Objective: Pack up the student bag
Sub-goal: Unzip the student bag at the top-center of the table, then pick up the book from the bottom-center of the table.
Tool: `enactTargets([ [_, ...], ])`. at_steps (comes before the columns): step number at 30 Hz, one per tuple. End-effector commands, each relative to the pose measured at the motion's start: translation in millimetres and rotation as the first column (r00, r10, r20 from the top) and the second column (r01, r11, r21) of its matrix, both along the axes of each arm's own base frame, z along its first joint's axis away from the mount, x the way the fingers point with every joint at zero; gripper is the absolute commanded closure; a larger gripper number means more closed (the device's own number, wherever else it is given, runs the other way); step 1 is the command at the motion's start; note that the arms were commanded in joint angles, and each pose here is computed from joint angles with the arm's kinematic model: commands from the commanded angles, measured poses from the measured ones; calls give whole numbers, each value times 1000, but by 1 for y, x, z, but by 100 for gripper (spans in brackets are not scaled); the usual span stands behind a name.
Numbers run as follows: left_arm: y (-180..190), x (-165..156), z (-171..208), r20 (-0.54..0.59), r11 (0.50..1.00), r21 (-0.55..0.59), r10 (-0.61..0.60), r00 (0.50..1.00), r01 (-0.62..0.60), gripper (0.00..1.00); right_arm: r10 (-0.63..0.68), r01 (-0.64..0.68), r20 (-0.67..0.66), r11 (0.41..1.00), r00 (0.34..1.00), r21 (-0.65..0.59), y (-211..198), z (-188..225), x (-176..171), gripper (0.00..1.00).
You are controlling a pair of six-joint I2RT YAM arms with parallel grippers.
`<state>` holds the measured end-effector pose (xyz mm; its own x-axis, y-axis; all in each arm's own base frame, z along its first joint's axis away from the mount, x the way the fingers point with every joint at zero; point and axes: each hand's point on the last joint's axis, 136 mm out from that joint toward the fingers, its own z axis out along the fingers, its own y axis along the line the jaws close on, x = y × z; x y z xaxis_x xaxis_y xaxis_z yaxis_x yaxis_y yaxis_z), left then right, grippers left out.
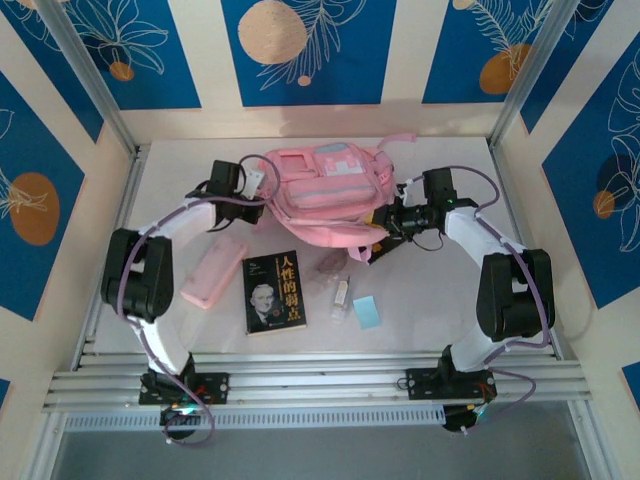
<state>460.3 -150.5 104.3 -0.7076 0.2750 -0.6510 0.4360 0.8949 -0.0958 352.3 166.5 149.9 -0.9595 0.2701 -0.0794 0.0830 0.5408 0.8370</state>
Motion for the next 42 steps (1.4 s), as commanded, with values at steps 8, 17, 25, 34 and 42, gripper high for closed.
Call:
enactTargets([
  [8, 45, 53, -4, -87, 943, -30, 328, 941, -331, 99, 51, -56, 68, 995, 996, 77, 27, 6, 10, 100],
  [17, 17, -42, 3, -277, 900, -199, 329, 903, -389, 27, -60, 61, -23, 997, 998, 44, 29, -33, 36, 60],
  [25, 23, -142, 5, -342, 895, -163, 343, 875, -415, 19, -90, 76, -32, 947, 995, -312, -8, -38, -11, 10],
  [34, 28, -209, -18, -395, 873, -149, 378, 837, -465, 20, 119, -109, 1, 913, 993, -393, 69, -26, -73, 11],
  [42, 18, -232, -48, -424, 857, -154, 393, 816, -492, 22, 231, -213, -2, 892, 973, -398, 158, -59, -87, 31],
])
